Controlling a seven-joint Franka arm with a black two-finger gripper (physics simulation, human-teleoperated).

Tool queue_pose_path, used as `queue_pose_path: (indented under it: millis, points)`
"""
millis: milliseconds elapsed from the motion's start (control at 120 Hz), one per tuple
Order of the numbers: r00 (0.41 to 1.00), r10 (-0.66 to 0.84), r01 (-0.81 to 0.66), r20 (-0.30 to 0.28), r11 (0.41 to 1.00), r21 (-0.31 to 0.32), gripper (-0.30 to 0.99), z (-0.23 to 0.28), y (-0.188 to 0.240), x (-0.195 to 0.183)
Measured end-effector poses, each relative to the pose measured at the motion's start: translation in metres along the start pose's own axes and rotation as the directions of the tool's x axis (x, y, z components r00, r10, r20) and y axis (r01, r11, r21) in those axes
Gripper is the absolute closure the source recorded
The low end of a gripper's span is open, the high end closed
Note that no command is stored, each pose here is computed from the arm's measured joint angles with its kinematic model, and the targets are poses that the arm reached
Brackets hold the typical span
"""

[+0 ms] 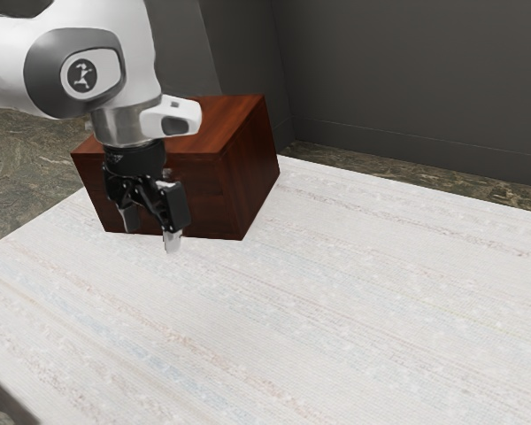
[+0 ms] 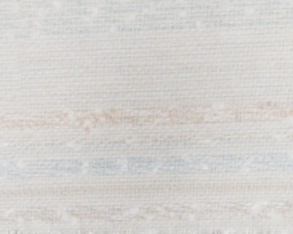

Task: Pull the drawer handle with one arm to open the drawer

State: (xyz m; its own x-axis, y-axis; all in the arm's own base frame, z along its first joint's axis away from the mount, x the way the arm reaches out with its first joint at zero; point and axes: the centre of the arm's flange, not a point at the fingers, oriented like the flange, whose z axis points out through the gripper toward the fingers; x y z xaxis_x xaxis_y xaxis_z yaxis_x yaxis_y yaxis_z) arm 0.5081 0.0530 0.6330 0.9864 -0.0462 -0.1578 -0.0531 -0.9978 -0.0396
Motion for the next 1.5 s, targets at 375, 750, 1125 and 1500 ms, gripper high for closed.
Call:
queue_pose_path:
  millis: [375,750,1125,1500]
  points:
    - [0.984,0.101,-0.101,-0.144,0.995,0.007,0.0,0.046,-0.135,-0.027]
    - [0.859,0.481,-0.446,-0.178,0.872,0.203,0.0,0.06,-0.172,0.006]
    - [0.733,0.645,-0.603,-0.214,0.763,0.236,0.0,0.057,-0.258,0.015]
    - [0.56,0.804,-0.762,-0.2,0.594,0.258,0.0,0.059,-0.256,0.06]
